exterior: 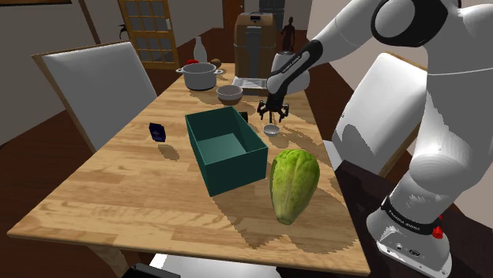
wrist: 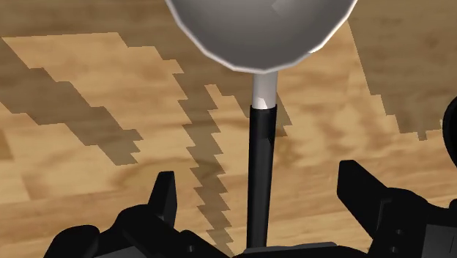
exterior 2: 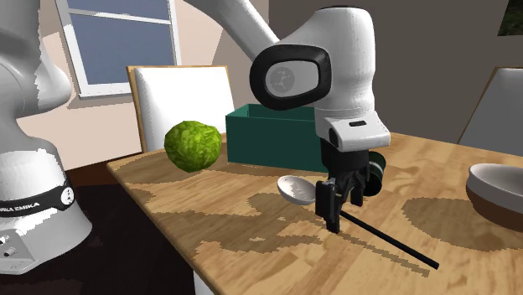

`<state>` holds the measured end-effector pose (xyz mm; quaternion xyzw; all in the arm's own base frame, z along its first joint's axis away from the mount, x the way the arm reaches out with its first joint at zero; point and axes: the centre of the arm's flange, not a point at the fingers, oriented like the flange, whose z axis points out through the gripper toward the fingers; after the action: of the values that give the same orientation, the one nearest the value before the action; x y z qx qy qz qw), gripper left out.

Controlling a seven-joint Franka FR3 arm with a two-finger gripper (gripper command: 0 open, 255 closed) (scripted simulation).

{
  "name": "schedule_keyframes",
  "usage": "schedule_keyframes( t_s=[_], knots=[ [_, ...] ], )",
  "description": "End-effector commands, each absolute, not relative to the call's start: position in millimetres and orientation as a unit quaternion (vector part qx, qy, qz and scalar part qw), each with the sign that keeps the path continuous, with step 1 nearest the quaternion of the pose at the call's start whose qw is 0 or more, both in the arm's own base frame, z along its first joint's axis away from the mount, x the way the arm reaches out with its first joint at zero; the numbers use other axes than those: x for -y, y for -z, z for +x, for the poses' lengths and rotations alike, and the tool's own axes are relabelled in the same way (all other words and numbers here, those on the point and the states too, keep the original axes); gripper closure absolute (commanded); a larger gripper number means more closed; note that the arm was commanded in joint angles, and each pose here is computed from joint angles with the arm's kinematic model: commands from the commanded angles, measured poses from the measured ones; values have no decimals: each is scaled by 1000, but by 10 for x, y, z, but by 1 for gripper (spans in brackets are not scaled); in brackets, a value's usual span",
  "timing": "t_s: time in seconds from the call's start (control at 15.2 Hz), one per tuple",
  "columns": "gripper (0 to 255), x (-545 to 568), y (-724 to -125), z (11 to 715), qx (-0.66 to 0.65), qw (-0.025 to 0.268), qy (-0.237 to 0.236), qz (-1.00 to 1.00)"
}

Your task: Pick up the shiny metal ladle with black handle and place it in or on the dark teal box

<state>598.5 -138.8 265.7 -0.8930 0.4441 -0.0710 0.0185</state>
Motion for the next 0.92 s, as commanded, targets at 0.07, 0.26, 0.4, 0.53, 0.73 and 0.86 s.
schedule_keyframes(
  t_s=[0.07,0.26,0.4,0.53,0.73,0.86],
  knots=[
    [0,1389,-2651,5986,-444,19,71,-893],
    [255,1390,-2651,5986,-444,19,71,-893],
    [255,1389,-2651,5986,-444,19,71,-893],
    [255,1391,-2646,5987,-444,19,71,-893],
    [255,1388,-2649,5982,-444,19,71,-893],
    [255,1389,-2651,5986,-444,19,71,-893]
  ],
)
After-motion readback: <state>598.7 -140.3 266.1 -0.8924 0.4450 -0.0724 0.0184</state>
